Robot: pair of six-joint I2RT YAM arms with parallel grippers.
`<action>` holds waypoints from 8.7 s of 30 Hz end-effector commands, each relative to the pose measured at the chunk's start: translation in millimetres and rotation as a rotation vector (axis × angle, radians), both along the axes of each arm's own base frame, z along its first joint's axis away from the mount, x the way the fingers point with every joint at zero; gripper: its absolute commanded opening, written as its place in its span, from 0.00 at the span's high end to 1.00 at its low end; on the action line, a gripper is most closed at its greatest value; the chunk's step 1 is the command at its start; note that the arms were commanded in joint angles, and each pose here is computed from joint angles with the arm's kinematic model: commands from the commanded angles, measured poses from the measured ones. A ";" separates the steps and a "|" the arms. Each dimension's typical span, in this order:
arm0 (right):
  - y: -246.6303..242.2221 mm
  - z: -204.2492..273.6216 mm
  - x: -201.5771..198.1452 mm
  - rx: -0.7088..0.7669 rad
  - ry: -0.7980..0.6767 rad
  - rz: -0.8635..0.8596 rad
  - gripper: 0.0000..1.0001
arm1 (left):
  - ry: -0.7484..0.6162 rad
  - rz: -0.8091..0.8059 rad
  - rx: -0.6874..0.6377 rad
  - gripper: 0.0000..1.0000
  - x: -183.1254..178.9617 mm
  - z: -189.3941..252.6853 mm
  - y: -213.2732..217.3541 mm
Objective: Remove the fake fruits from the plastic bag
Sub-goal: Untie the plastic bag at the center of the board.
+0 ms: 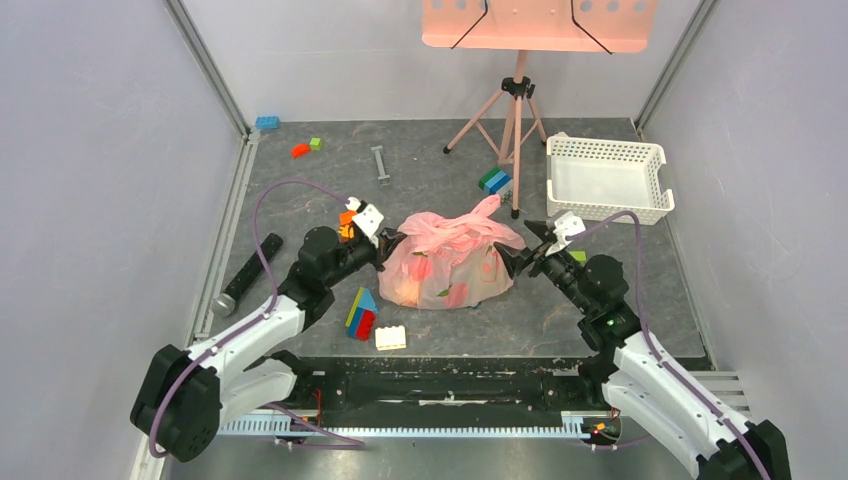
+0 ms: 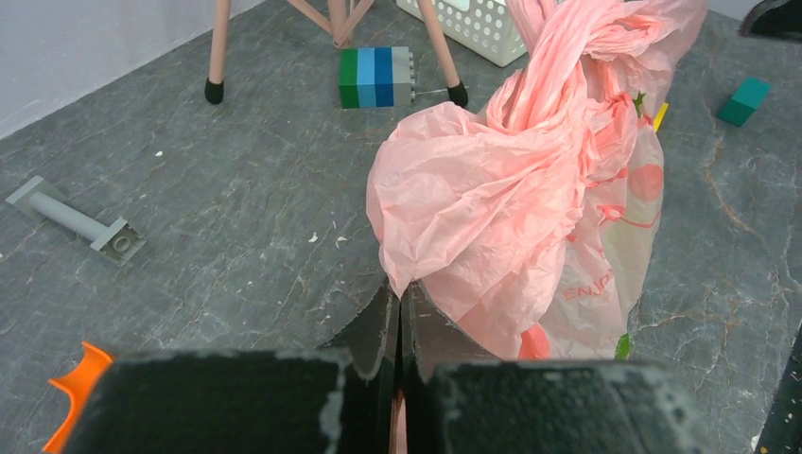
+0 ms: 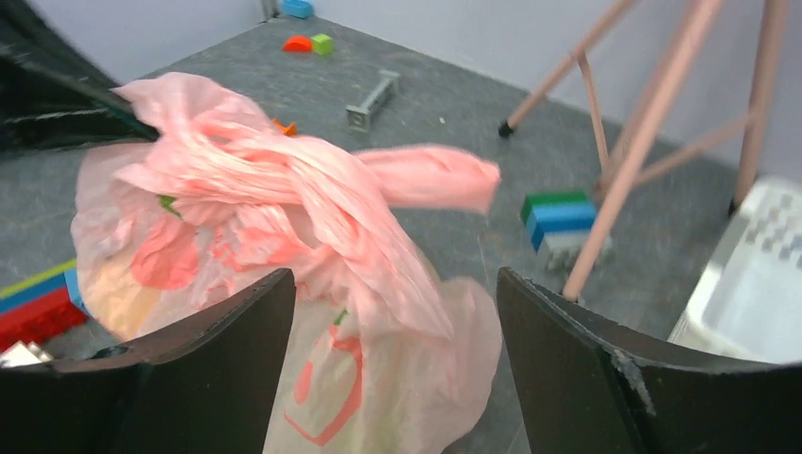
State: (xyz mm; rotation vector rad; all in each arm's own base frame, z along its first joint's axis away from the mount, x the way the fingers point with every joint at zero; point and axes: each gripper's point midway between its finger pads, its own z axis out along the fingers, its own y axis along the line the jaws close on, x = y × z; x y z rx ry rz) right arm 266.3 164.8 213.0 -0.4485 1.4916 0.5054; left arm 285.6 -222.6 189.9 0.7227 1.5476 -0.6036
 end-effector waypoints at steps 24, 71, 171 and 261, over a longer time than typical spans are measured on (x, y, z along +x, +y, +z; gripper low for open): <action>81.9 52.4 14.0 -0.783 -0.293 0.809 0.36 | -0.121 -0.107 0.032 0.98 -1.4 31.4 -12.3; 71.5 29.3 40.9 -0.565 -0.120 0.487 1.00 | -0.120 -0.032 0.008 0.98 2.9 38.1 -2.4; -33.7 5.2 0.7 0.485 0.011 -0.197 1.00 | -0.319 -0.605 0.503 0.00 -52.3 62.8 -113.4; -29.3 40.9 -18.4 0.341 -0.145 -0.106 0.76 | -0.105 0.061 -0.357 0.94 -63.4 128.6 -48.4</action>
